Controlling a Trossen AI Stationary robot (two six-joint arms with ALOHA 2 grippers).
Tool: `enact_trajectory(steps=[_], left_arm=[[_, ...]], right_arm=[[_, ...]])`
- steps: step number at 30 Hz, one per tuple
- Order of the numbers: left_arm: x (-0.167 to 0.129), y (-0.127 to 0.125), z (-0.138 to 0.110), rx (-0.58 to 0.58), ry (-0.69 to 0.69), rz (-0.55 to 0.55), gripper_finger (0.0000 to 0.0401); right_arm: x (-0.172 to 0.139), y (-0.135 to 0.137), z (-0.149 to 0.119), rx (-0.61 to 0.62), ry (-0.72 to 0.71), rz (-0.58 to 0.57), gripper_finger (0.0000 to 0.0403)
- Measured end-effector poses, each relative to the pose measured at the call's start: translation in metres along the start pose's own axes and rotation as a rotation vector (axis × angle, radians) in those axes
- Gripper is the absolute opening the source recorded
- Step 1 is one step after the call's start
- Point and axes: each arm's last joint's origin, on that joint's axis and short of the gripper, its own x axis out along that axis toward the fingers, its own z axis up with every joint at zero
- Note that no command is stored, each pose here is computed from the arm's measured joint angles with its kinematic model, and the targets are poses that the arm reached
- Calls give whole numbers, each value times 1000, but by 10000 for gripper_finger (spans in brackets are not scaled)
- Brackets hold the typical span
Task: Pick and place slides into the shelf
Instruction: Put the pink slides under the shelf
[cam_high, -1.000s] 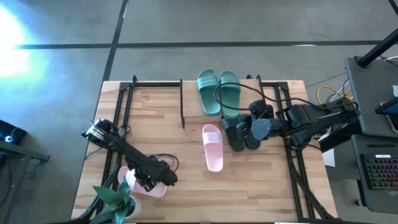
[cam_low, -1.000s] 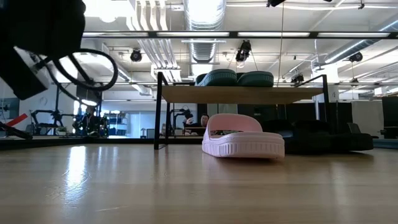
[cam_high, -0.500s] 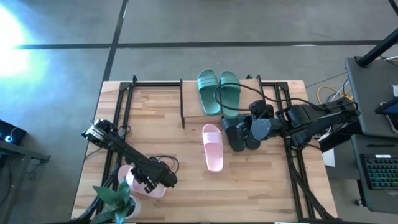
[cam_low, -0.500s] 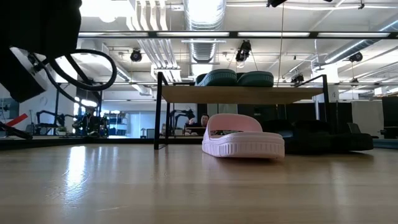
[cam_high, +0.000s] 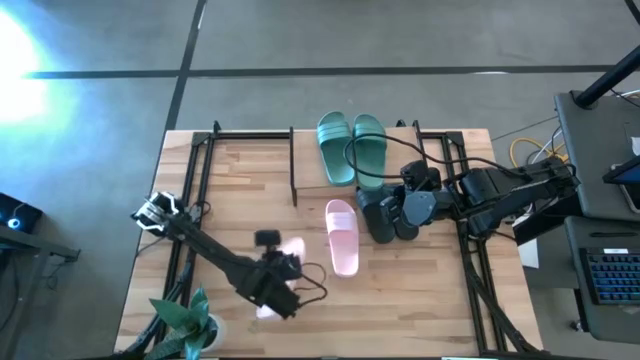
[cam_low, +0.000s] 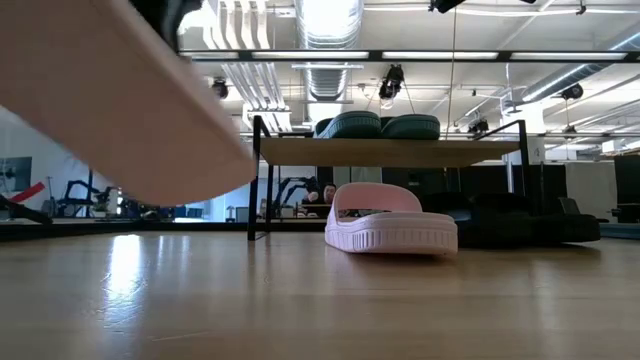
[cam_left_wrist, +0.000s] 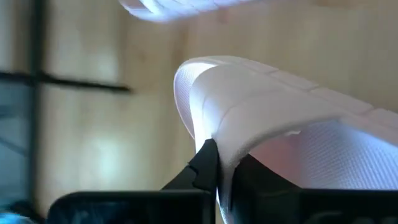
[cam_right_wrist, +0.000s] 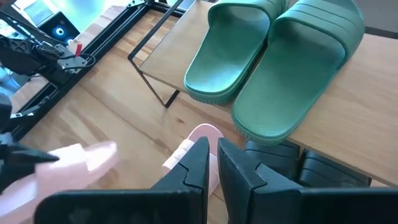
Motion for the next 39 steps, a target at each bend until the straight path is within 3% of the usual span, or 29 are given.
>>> enact_trajectory(steps=[9,14,19,29,35,39], left_arm=[[67,20,31,77,56,169,0],[103,18,47,102,87,188,0],[120,12,61,140,49,209,0],[119,8,81,62,-59,207,13],[107,13,91,13,-87,111,72],[106,15,90,10,-89,107,125]], right_arm=[[0,0,0,24,0,-3,27],[0,0,0,32,6,-1,27],[0,-1,-1,45,8,-6,27],[0,-1,-1,46,11,-5,27],[0,-1,-1,47,31,5,27],[0,0,-1,58,32,6,27]])
